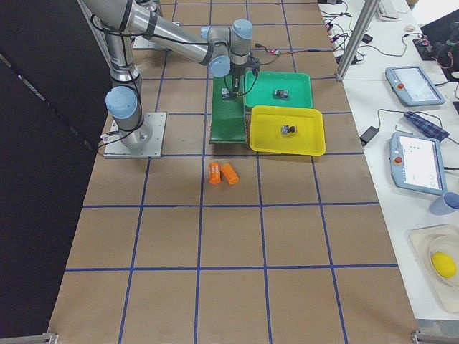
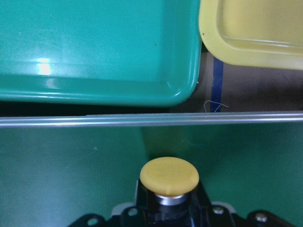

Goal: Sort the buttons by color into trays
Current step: 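Drop the second yellow button into the yellow tray with the right gripper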

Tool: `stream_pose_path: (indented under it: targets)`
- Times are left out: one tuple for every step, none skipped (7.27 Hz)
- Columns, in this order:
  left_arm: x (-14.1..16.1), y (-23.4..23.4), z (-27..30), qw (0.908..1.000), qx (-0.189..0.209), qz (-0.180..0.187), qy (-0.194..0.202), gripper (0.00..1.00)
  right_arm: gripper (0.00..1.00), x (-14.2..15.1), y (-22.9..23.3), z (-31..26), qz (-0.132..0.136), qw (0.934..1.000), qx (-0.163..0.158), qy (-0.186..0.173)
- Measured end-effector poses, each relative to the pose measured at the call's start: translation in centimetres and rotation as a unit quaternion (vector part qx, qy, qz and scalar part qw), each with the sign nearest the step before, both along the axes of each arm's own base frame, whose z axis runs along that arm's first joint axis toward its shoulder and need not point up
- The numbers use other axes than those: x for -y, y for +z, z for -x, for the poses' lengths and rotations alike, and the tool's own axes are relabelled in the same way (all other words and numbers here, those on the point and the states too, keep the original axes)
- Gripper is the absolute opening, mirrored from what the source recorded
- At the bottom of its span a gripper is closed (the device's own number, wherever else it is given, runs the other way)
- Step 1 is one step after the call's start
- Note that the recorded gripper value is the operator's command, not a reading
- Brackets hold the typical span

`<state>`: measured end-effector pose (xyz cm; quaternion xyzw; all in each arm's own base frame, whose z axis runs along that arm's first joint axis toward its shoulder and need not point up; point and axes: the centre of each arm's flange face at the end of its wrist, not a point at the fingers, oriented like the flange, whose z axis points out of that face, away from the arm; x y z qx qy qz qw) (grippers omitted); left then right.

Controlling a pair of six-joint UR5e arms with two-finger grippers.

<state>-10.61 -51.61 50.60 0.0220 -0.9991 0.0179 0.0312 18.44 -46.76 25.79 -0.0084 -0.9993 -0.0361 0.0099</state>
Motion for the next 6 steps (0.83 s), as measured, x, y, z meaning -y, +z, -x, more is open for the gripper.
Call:
stream_pose_path:
  targets:
    - [0.1, 0.0, 0.0, 1.0, 0.0, 0.002, 0.0, 1.0, 0.0, 0.1, 0.2, 0.1, 0.002, 1.0, 0.0, -0.002]
    - [0.2, -0.1, 0.0, 1.0, 0.0, 0.005, 0.0, 1.0, 0.0, 0.6, 0.8, 0.2, 0.009, 1.0, 0.0, -0.003]
    - [0.3, 0.0, 0.0, 1.0, 0.0, 0.007, 0.0, 1.0, 0.0, 2.0, 2.0, 0.9, 0.024, 0.9997, 0.003, -0.009]
    - [0.2, 0.0, 0.0, 1.0, 0.0, 0.008, -0.001, 1.0, 0.0, 4.9, 3.7, 2.9, 0.045, 0.9987, 0.006, -0.025]
    - [0.2, 0.0, 0.1, 1.0, -0.001, 0.009, -0.001, 1.0, 0.0, 9.1, 4.4, 5.6, 0.057, 0.9976, 0.006, -0.04]
    - [0.2, 0.0, 0.1, 1.0, -0.001, 0.009, -0.001, 1.0, 0.0, 13.7, 4.1, 8.0, 0.063, 0.9973, 0.005, -0.037]
